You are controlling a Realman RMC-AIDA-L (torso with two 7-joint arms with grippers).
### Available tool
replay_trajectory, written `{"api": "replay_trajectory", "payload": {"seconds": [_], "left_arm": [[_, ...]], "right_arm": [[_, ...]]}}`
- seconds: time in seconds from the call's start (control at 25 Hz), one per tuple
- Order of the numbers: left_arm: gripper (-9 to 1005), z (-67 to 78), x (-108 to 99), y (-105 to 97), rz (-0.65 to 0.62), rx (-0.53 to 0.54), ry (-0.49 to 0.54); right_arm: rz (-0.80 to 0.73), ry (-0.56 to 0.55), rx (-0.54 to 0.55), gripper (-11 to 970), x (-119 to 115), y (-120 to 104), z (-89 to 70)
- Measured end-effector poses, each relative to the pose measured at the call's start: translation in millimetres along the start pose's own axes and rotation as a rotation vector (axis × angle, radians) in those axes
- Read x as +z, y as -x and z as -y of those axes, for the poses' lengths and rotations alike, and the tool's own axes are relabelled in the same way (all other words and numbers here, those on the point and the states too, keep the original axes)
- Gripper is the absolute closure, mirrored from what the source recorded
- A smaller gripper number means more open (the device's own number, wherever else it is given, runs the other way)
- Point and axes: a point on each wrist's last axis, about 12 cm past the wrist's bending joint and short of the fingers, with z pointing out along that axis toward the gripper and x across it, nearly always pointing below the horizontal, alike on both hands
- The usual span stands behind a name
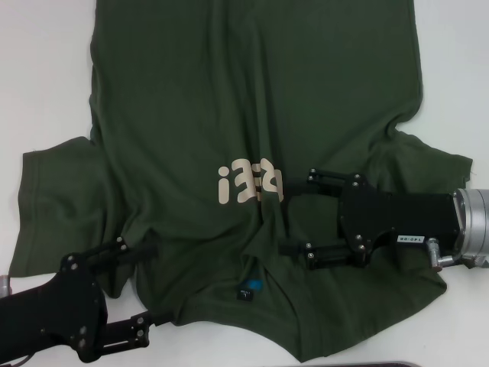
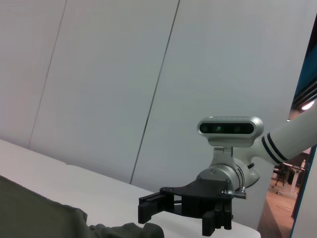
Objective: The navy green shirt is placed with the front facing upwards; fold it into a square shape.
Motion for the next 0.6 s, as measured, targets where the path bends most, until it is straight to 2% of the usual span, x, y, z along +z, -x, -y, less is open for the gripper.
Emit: {"api": "replay_trajectory", "payload": {"seconds": [0.6], "left_arm": [[189,-0.1,-0.2,0.1,0.001,0.0,0.002]], "right_arm": [[-0.002,0.007,0.001,44,1.0,-0.3,-0.8]]}}
